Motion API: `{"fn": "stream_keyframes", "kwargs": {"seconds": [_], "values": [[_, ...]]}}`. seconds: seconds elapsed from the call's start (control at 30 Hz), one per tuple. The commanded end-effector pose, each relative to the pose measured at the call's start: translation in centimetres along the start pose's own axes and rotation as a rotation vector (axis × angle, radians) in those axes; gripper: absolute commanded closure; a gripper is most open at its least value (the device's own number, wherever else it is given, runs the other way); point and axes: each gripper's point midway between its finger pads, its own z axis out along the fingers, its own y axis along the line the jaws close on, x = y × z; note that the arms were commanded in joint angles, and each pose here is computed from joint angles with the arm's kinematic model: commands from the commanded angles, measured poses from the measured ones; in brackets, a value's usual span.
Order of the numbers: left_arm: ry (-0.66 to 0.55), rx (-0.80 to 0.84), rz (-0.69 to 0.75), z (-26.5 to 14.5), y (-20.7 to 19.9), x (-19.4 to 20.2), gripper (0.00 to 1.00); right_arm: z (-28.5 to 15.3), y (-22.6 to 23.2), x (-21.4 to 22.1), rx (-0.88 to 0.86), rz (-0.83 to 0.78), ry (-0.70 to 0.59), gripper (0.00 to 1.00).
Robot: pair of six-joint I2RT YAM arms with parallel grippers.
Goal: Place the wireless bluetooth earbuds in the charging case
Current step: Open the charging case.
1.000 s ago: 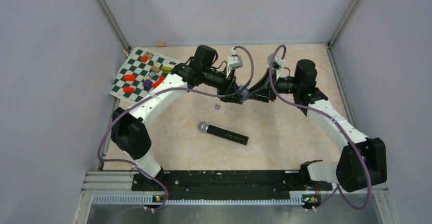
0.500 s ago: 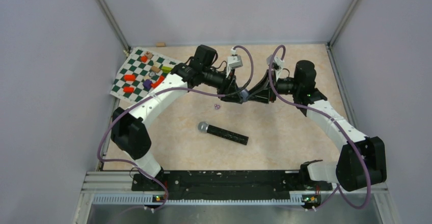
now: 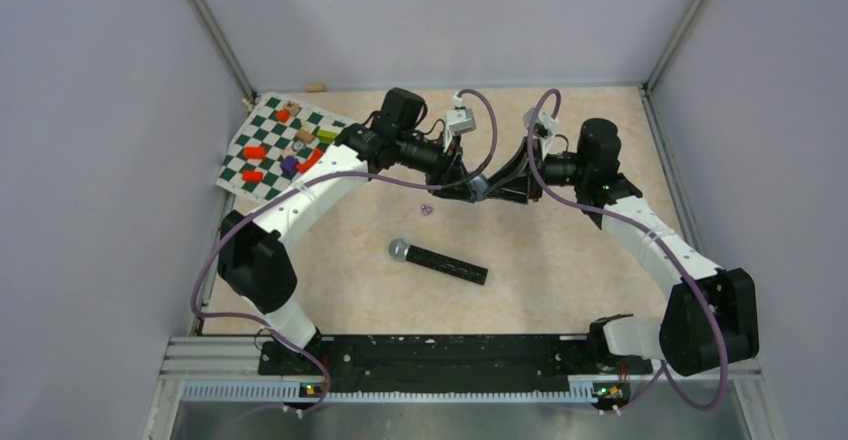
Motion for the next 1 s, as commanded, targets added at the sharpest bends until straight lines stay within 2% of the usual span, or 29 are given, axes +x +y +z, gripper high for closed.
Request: {"fn": "stream_keyframes", "kwargs": {"seconds": [0.0,0.1,0.17,0.27,0.3,0.73,0.97], "values": [[-0.051,0.023,0.074,-0.6,-1.1,-1.7,0.82,-0.2,-0.1,-0.6,-0.003,-0.039,-0.016,0.8],[-0.046,0.033,0.083,-0.6,-1.3,-1.5,0.85,-0.2,-0.2,-0.8,0.003,-0.037,-0.016,0.69],[-0.042,0.037,0.089,-0.6,-1.3,-1.3,0.91,-0.2,-0.4,-0.9,0.015,-0.037,-0.018,0.62],[-0.037,0.04,0.096,-0.7,-1.5,-1.2,1.0,-0.3,-0.9,-0.9,0.047,-0.043,-0.02,0.57],[-0.035,0.042,0.095,-0.7,-1.5,-1.1,1.0,-0.4,-1.1,-0.9,0.059,-0.043,-0.021,0.55],[-0.034,0.052,0.109,-0.8,-1.8,-0.9,1.0,-1.9,-3.7,-1.8,0.222,-0.066,-0.046,0.52],[-0.032,0.049,0.109,-0.8,-1.8,-0.9,1.0,-2.9,-3.5,-2.6,0.236,-0.091,-0.066,0.5]]}}
